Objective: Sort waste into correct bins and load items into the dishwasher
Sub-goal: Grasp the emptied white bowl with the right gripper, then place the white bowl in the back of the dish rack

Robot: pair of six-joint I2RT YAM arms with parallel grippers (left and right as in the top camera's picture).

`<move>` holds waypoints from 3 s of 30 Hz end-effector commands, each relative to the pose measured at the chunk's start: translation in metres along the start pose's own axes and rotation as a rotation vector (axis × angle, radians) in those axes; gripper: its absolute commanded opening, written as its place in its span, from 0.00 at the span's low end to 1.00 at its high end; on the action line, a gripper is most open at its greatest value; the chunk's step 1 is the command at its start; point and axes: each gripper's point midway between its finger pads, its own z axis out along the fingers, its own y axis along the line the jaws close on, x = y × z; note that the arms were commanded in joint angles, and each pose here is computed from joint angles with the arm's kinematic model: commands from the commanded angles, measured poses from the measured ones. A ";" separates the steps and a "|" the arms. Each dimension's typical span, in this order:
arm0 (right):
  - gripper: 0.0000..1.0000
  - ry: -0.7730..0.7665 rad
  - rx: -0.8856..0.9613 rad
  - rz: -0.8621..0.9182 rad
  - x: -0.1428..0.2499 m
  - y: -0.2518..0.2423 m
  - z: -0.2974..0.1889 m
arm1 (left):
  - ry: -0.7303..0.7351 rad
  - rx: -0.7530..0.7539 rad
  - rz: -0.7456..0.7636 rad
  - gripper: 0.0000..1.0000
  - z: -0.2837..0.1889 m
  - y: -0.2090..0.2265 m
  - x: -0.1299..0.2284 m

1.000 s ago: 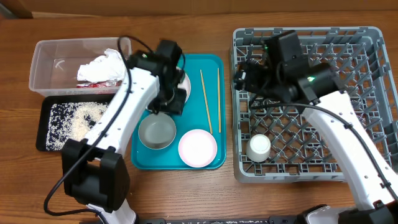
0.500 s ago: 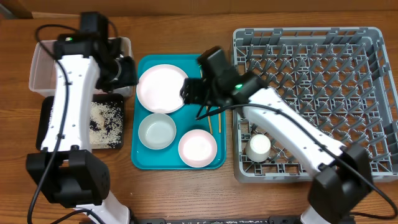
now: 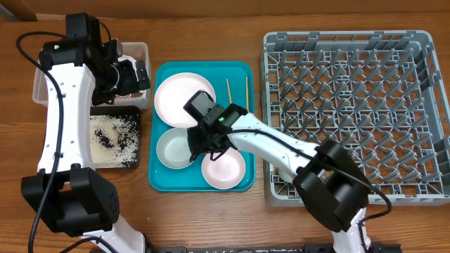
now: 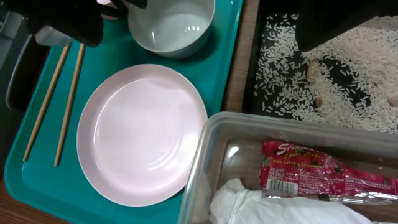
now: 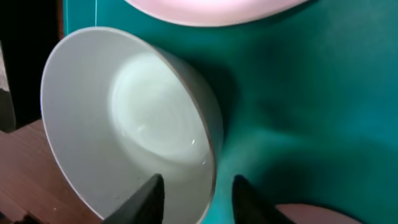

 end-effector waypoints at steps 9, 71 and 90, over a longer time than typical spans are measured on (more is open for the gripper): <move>0.04 -0.025 -0.010 0.018 -0.010 0.003 0.004 | -0.039 0.016 0.006 1.00 -0.007 -0.005 -0.010; 0.04 -0.762 1.405 0.063 -0.150 -0.253 -0.264 | -0.039 0.016 0.006 1.00 -0.007 -0.005 -0.010; 0.28 -0.665 1.289 -0.106 -0.145 -0.212 -0.197 | -0.039 0.016 0.006 1.00 -0.007 -0.005 -0.010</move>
